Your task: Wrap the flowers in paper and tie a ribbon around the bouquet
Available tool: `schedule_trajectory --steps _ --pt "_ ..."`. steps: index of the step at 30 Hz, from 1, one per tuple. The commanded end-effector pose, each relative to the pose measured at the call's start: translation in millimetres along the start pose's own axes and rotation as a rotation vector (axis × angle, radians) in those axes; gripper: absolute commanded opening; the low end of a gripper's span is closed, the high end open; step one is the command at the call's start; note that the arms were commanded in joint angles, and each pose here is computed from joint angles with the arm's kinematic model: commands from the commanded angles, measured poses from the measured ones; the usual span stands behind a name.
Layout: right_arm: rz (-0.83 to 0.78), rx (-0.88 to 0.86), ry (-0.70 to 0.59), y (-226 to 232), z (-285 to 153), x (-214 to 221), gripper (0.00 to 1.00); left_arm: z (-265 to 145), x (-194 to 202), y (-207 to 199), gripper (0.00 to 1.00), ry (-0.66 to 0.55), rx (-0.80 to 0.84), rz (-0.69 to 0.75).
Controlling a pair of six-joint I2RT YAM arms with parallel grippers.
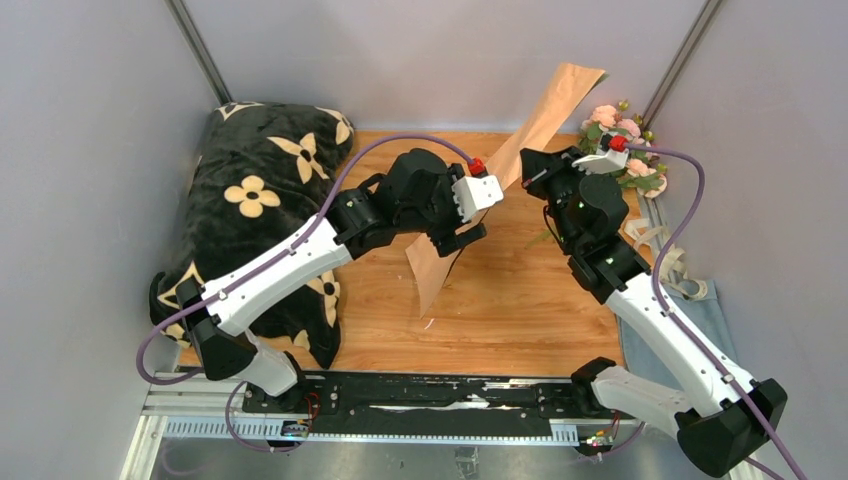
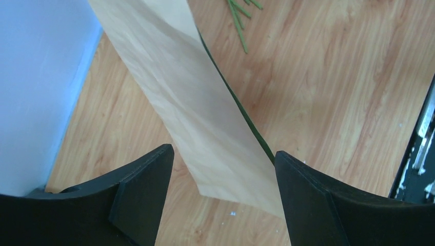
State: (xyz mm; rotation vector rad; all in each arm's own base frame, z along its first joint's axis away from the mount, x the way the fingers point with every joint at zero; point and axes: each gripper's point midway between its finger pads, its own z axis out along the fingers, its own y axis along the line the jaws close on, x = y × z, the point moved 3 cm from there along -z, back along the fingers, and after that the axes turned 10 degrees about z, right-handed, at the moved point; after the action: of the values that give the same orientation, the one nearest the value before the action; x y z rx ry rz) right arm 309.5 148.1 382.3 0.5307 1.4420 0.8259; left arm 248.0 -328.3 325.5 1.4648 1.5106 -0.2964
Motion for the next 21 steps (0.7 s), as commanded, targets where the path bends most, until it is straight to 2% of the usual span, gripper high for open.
schedule_trajectory --steps 1,11,14,17,21 --pt "0.012 -0.057 -0.046 22.1 -0.1 -16.1 0.00 -10.3 2.4 -7.1 0.79 -0.027 0.016 0.050" --pt "0.013 -0.067 -0.042 22.1 -2.6 -15.0 0.00 -2.4 16.4 -4.9 0.67 0.047 -0.031 -0.023" --pt "0.010 -0.066 -0.049 21.7 -3.1 -16.4 0.00 1.1 17.5 -7.9 0.71 0.064 -0.013 -0.055" --pt "0.000 -0.055 -0.057 19.6 -1.8 -17.0 0.00 -4.1 3.8 -19.1 0.79 -0.001 0.069 -0.083" --pt "-0.004 -0.054 -0.063 18.9 0.3 -16.3 0.00 -9.8 -13.4 -24.5 0.81 -0.107 0.085 -0.174"
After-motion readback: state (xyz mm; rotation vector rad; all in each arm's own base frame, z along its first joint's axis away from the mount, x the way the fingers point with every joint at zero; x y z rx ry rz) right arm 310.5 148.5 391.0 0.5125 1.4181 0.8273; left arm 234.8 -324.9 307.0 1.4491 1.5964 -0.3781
